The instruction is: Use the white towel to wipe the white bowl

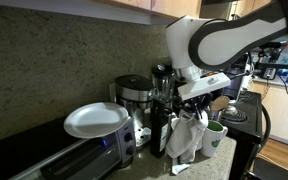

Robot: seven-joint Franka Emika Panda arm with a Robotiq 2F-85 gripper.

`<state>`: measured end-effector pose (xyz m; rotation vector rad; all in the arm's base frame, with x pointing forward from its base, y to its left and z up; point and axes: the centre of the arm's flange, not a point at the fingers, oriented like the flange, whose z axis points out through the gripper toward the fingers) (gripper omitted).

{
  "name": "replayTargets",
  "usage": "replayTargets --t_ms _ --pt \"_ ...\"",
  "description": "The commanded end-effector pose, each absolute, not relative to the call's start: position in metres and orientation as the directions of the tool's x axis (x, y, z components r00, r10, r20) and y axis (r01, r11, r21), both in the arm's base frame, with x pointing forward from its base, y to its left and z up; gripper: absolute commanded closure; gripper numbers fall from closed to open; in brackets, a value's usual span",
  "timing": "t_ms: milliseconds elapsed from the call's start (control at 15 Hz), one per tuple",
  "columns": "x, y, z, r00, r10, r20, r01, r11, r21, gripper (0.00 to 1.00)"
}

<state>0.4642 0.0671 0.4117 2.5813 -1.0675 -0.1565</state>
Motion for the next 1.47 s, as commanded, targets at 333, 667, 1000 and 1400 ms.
replayTargets --t_ms 333,667,1000,1400 --pt "0.478 0.045 0.405 0.714 -0.698 0.053 -0.674 -0.664 0.325 0.97" --pt "0.513 0.022 0.395 0.664 -0.734 0.140 -0.734 -0.605 0.308 0.97" --pt "0.560 -0.033 0.369 0.577 -0.787 0.219 -0.805 -0.503 0.314 0.97" --pt "0.586 -0.067 0.342 0.569 -0.805 0.166 -0.780 -0.466 0.418 0.97"
